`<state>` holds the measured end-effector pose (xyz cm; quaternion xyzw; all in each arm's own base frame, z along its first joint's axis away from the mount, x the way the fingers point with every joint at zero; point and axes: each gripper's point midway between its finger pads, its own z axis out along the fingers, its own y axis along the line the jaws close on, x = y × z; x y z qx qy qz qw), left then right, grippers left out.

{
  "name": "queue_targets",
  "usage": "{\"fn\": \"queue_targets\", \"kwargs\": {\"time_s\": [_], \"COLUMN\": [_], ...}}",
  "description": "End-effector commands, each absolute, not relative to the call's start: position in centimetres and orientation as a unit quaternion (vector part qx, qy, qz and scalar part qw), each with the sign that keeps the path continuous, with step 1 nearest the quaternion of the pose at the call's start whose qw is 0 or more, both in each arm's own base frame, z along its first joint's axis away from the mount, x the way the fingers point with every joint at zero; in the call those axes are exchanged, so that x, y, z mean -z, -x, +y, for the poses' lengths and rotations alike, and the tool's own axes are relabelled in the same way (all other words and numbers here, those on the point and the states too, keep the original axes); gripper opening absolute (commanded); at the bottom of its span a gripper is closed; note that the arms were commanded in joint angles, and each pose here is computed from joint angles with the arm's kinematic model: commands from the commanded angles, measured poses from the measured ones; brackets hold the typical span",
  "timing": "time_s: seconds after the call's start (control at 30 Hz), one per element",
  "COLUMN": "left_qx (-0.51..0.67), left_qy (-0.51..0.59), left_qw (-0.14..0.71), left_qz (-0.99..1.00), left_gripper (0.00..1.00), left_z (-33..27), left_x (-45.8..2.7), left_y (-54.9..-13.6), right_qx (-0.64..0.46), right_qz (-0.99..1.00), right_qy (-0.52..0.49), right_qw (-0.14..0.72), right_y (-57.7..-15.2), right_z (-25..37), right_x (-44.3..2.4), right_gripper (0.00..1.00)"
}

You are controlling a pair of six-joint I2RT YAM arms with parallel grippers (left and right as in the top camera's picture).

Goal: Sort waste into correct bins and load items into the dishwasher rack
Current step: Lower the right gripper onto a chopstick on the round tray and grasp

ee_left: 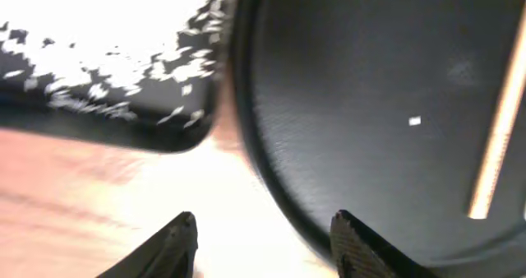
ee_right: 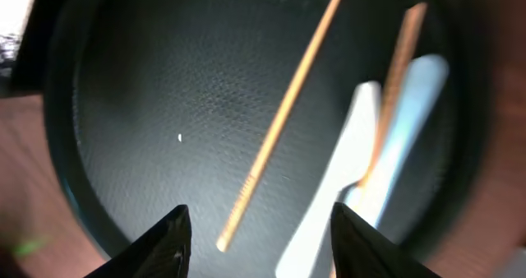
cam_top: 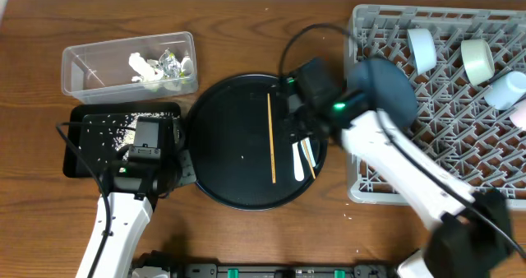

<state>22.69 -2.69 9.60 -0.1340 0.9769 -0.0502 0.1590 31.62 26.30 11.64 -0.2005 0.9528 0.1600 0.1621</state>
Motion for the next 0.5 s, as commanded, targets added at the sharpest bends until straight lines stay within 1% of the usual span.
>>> {"fn": "queue_targets", "kwargs": {"time_s": [0.0,0.1,0.2,0.3,0.47], "left_qx": [0.015,0.015,0.014,0.014,0.014], "left_qy": [0.166,0.194,0.2,0.201,0.201], "left_qw": [0.164,0.162,0.162,0.163,0.163], "left_qz": [0.972,0.967,0.966,0.966,0.966], "left_gripper": [0.57,0.62,0.62,0.63,0.63], "left_z": [-1.0,-0.5,-0.1,-0.1,-0.1], "left_x": [-9.8,-9.8,-9.8,-9.8,-9.8], "left_y": [-22.7,-22.6,-22.6,-22.7,-22.6], "right_qx": [-0.133,-0.111,-0.098,-0.065,-0.025], "right_qz": [0.975,0.983,0.987,0.989,0.989], "right_qy": [0.11,0.067,0.037,0.014,0.009], "right_qw": [0.14,0.132,0.125,0.136,0.147], "right_y": [-31.9,-31.9,-31.7,-31.8,-32.2], "right_z": [27.4,28.4,29.0,28.7,27.8], "right_x": [-8.5,-5.7,-3.7,-2.2,-0.6], "right_gripper": [0.5,0.5,0.5,0.5,0.47]}}
